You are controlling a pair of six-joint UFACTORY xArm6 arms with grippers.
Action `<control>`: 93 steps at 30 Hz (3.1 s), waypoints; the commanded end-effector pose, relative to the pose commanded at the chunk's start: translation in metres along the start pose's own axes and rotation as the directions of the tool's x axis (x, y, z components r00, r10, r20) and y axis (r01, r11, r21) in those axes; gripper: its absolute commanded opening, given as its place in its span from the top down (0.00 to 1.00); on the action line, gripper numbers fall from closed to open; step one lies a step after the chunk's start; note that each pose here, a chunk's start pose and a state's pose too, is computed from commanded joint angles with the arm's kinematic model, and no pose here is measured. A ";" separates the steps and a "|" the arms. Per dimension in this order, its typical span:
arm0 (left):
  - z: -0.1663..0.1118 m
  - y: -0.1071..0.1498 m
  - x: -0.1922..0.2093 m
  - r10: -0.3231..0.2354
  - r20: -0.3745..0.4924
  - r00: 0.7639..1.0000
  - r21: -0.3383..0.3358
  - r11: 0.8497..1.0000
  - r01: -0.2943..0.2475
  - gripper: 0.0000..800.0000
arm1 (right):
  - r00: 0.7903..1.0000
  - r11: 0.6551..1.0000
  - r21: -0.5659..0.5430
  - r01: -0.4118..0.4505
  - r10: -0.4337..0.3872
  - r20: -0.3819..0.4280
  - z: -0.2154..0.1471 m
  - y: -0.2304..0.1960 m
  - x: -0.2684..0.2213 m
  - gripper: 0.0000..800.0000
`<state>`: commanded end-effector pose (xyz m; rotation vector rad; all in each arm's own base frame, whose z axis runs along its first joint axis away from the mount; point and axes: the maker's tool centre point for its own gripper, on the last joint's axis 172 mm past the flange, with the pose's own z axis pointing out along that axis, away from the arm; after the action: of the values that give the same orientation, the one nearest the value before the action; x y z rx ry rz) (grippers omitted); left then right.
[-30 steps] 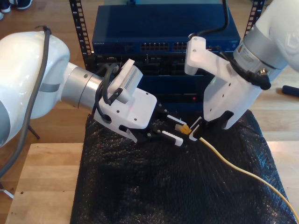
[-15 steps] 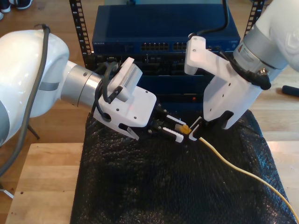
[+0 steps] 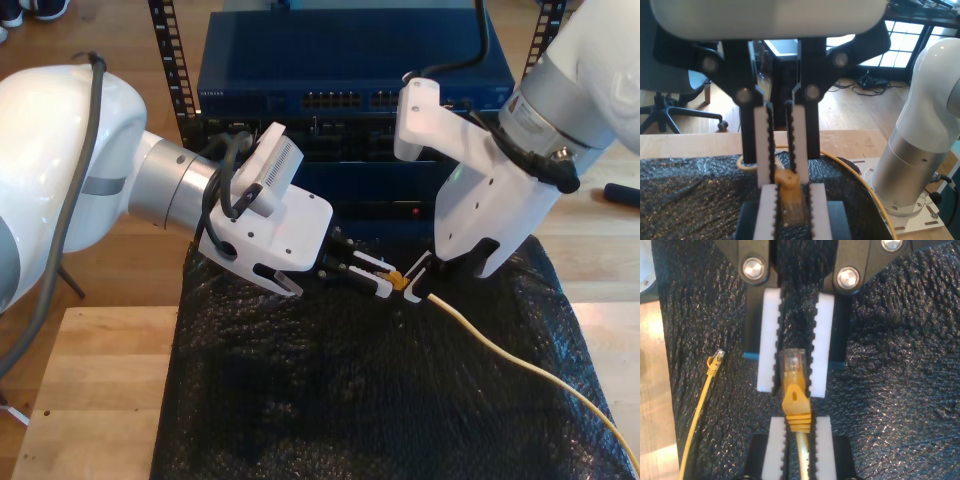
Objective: Grab the cable and plug it in
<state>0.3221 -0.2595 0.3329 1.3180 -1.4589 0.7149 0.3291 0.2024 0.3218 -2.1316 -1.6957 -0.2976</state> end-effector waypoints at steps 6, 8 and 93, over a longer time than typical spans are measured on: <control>-0.001 -0.001 0.000 -0.031 0.003 1.000 0.002 1.000 0.031 1.00 | 1.000 1.000 -0.001 0.001 -0.001 -0.001 -0.002 -0.001 0.000 0.68; -0.001 -0.001 0.000 -0.049 0.002 0.999 0.002 0.999 0.049 1.00 | 1.000 1.000 -0.003 0.001 -0.001 -0.002 -0.002 -0.001 0.000 0.62; -0.112 0.024 0.021 -0.578 -0.430 0.693 -0.467 0.800 0.378 0.98 | 0.706 0.605 -0.604 0.518 -0.702 -0.098 -0.038 -0.028 0.119 0.00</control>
<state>0.3327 -0.1609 0.3933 1.0290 -0.6602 0.4015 0.3341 0.2963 0.4085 -1.5418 -2.2716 -1.4131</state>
